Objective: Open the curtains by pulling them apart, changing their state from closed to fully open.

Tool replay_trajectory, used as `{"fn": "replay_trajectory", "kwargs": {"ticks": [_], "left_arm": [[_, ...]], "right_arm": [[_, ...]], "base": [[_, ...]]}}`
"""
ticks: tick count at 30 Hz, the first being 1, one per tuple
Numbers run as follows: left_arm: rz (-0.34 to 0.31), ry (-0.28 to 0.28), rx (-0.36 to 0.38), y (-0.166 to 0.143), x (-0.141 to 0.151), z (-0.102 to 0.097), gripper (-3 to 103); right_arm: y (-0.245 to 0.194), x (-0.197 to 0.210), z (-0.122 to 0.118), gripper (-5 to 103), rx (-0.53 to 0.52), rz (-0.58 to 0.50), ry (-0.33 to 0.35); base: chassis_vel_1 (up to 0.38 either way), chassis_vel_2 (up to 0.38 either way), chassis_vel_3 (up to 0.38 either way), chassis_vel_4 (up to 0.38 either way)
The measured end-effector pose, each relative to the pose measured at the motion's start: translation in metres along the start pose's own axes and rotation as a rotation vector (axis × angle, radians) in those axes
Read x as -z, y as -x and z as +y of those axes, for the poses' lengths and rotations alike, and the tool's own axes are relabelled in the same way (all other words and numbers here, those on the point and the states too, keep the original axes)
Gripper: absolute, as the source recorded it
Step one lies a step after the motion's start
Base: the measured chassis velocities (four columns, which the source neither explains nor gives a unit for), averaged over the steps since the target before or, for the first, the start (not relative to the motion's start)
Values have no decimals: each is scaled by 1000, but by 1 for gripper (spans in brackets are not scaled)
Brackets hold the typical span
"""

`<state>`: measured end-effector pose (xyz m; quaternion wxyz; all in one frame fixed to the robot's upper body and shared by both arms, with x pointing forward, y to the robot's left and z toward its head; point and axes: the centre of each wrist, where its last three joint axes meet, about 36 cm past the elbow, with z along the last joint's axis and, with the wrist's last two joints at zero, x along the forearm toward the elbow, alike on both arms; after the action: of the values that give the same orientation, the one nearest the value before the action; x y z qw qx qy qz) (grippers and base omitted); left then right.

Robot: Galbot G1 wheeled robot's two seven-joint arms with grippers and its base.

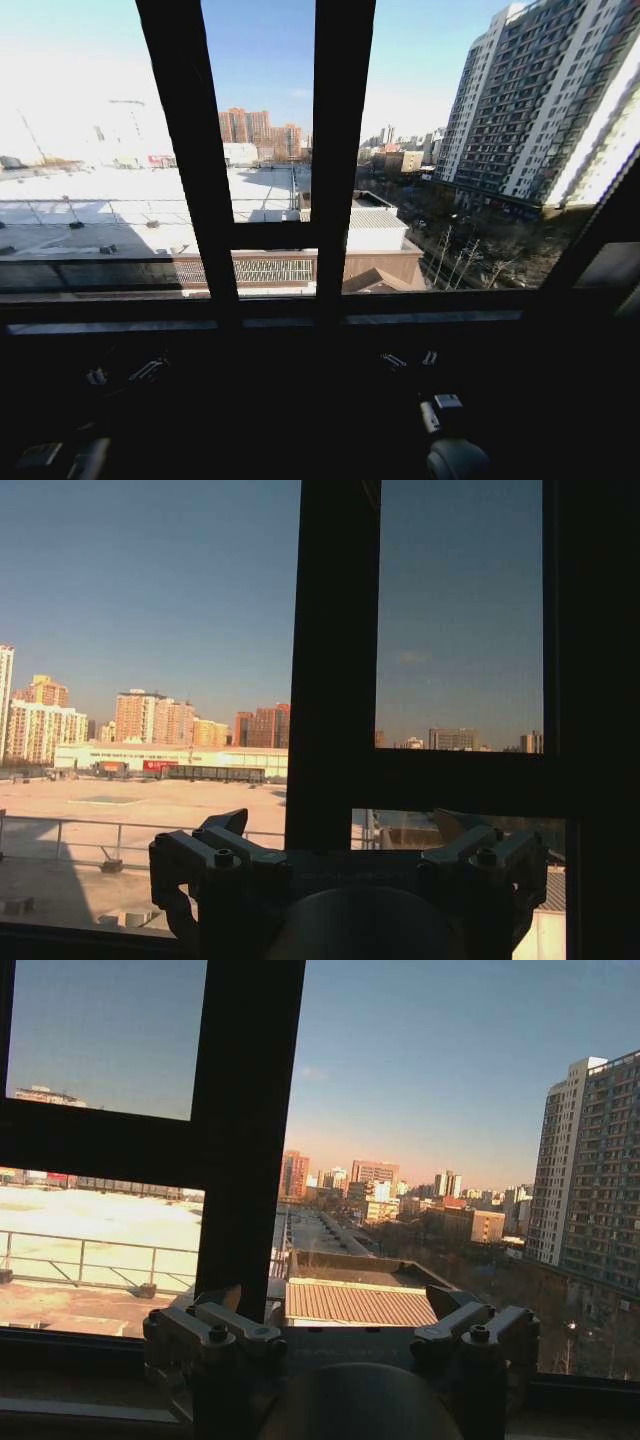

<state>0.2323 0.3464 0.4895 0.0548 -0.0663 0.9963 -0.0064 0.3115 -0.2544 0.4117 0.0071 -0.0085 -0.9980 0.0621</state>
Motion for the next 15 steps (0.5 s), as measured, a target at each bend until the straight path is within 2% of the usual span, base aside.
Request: {"fn": "replay_trajectory", "kwargs": {"ticks": [15], "left_arm": [[10,4,6,0,-5,6,100]], "right_arm": [[1,-2,5,100,2,2,10]], "base": [[62,-353,-61,361]]}}
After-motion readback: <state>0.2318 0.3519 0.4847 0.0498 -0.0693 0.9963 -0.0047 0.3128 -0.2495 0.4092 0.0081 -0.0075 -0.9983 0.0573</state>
